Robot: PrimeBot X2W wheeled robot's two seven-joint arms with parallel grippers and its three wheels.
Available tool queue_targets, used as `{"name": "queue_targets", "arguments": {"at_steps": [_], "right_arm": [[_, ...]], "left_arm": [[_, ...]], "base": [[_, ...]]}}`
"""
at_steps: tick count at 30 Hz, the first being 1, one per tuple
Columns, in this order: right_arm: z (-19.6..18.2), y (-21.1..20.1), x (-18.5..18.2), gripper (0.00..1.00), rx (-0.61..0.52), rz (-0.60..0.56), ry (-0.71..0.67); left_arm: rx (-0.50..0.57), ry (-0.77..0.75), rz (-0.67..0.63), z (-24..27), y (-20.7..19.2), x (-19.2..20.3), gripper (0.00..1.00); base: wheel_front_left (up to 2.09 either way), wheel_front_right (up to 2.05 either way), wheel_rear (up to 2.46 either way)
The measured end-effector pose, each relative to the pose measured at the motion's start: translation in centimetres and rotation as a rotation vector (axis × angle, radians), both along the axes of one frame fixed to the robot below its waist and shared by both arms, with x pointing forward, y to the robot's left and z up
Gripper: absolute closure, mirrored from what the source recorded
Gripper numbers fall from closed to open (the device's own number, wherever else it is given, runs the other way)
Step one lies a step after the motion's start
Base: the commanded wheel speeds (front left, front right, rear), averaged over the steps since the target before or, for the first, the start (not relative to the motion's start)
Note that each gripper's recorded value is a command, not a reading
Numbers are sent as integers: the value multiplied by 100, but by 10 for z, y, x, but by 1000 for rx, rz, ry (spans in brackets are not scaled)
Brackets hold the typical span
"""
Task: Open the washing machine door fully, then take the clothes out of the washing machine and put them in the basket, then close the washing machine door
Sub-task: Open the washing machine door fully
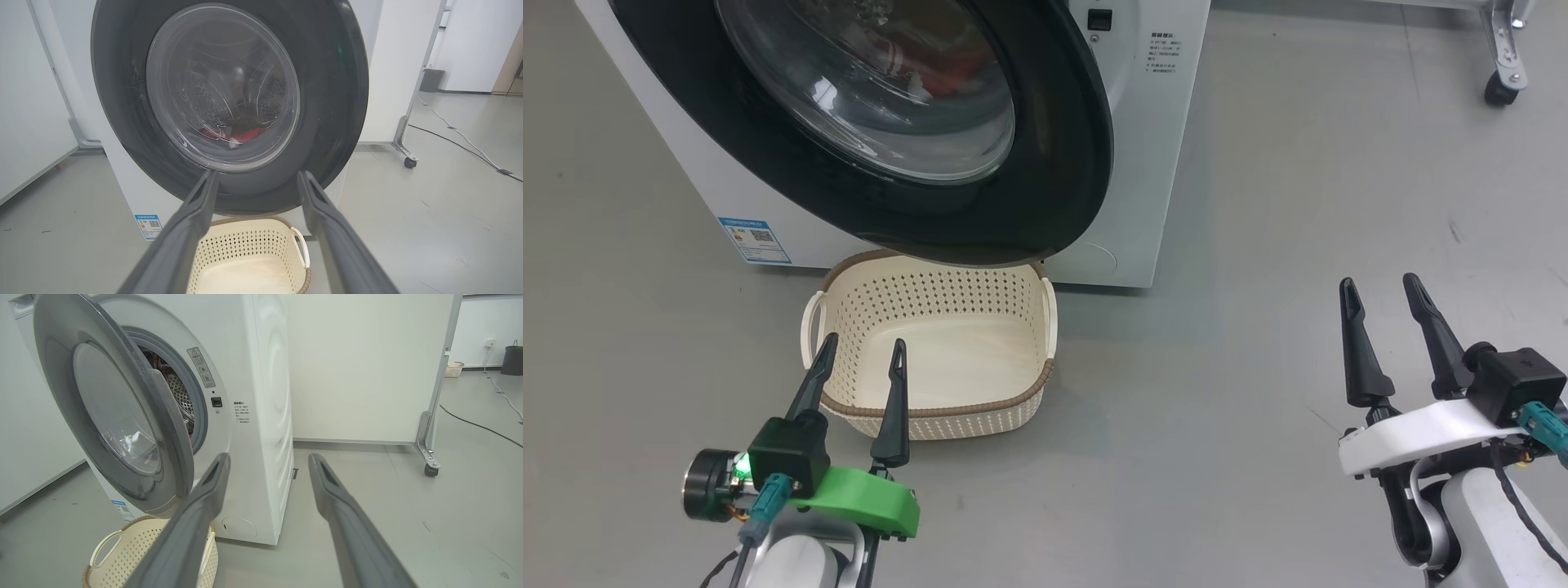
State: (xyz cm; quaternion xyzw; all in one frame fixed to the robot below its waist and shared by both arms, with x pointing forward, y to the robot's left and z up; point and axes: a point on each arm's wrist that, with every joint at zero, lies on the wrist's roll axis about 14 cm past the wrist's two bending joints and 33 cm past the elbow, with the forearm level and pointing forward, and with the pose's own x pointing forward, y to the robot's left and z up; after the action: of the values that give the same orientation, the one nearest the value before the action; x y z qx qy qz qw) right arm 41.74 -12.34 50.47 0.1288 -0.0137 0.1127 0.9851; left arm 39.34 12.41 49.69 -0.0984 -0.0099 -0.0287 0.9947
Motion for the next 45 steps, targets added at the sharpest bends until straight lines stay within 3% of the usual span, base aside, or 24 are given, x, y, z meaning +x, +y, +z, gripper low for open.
{"name": "queue_targets", "arguments": {"at_steps": [27,28,29,30,37,45], "right_arm": [[-4,-1,4,0,-5,4,1],[-4,-1,4,21,-6,6,2],[-4,0,4,64,-5,10,3],[-5,0,4,100,-5,15,3],[-5,2,12,100,-21,62,-6],[26,11,57,100,38,125,-60]], "left_arm": [[0,18,6,-6,2,1,0],[0,19,7,-7,2,1,0],[0,20,7,-7,2,1,0],[0,21,7,-7,2,1,0],[0,38,-1,-14,0,2,0],[0,64,-23,-23,-7,4,0]], "base": [[0,0,0],[0,0,0],[0,0,0],[0,0,0],[0,0,0],[0,0,0]]}}
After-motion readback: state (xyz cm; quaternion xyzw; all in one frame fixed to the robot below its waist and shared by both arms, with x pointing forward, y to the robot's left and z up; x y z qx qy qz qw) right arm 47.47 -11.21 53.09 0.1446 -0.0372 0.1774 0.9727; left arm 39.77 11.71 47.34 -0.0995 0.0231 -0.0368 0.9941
